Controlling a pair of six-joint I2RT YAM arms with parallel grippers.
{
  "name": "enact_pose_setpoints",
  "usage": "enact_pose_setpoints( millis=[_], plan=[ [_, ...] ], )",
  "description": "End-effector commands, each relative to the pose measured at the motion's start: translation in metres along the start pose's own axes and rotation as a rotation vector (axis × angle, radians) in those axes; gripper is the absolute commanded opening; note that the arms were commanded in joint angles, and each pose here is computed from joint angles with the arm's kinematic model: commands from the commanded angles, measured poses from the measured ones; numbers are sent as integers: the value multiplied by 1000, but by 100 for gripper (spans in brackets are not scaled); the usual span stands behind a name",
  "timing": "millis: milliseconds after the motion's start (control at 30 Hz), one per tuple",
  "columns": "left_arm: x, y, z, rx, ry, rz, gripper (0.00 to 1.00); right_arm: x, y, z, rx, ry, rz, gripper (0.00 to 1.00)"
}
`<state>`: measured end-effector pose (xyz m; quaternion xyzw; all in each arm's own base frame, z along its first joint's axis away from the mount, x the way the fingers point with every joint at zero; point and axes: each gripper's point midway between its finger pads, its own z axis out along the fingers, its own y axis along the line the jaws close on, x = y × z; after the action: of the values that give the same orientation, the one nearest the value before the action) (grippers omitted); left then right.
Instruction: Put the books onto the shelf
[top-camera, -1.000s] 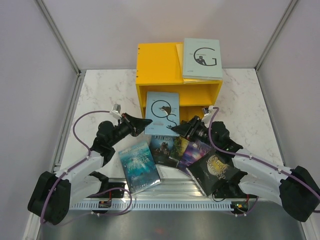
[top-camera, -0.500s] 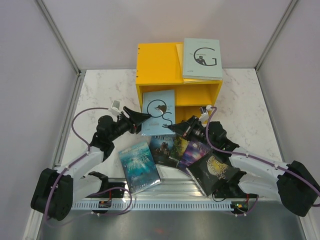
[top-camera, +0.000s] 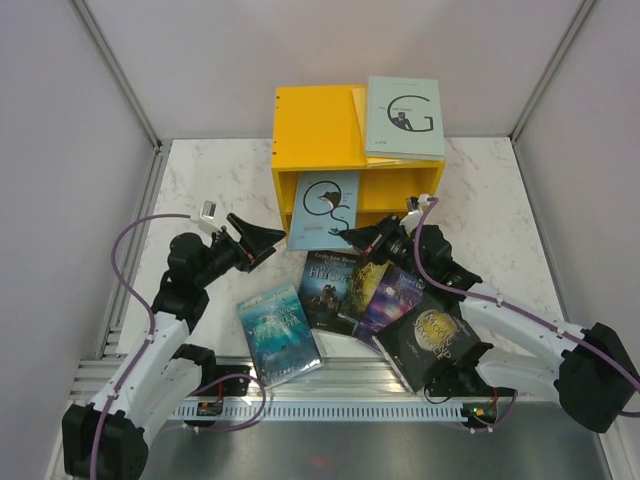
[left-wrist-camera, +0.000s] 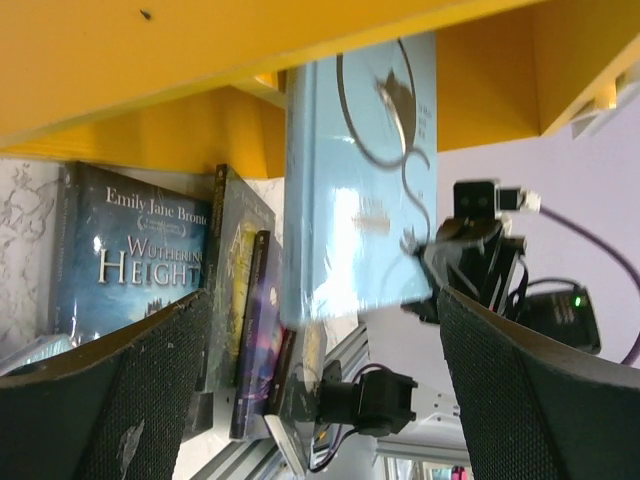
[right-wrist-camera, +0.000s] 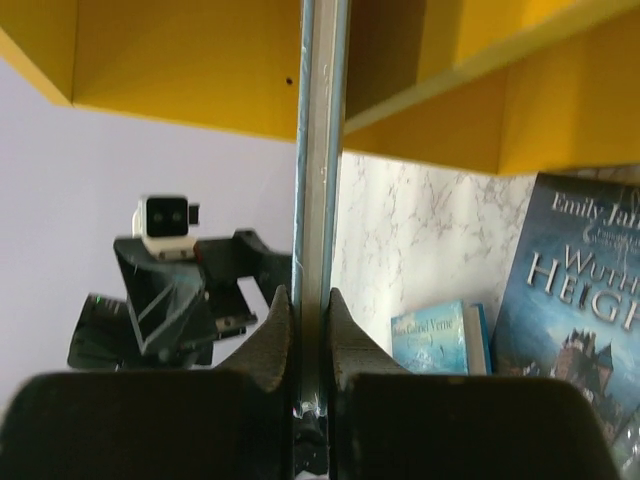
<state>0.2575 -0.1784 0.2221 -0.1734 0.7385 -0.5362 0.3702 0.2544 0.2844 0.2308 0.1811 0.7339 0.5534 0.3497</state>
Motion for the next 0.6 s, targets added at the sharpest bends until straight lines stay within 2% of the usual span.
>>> enact_pose_setpoints(
  millis=[0,367,467,500,567],
  plan=[
    [9,1,-15,-21,23,67,95,-41,55,14,-117,-111,-50,0],
    [30,25,-35,-75,38,62,95,-65,48,61,-29,-108,-109,2],
    [34,32,-35,-87,47,57,94,-65,37,64,11,-102,-123,35],
    [35,33,-35,-89,48,58,94,-67,35,61,18,-114,-129,54],
    [37,37,-35,-96,54,54,93,-66,25,57,46,-114,-129,68]
  ],
)
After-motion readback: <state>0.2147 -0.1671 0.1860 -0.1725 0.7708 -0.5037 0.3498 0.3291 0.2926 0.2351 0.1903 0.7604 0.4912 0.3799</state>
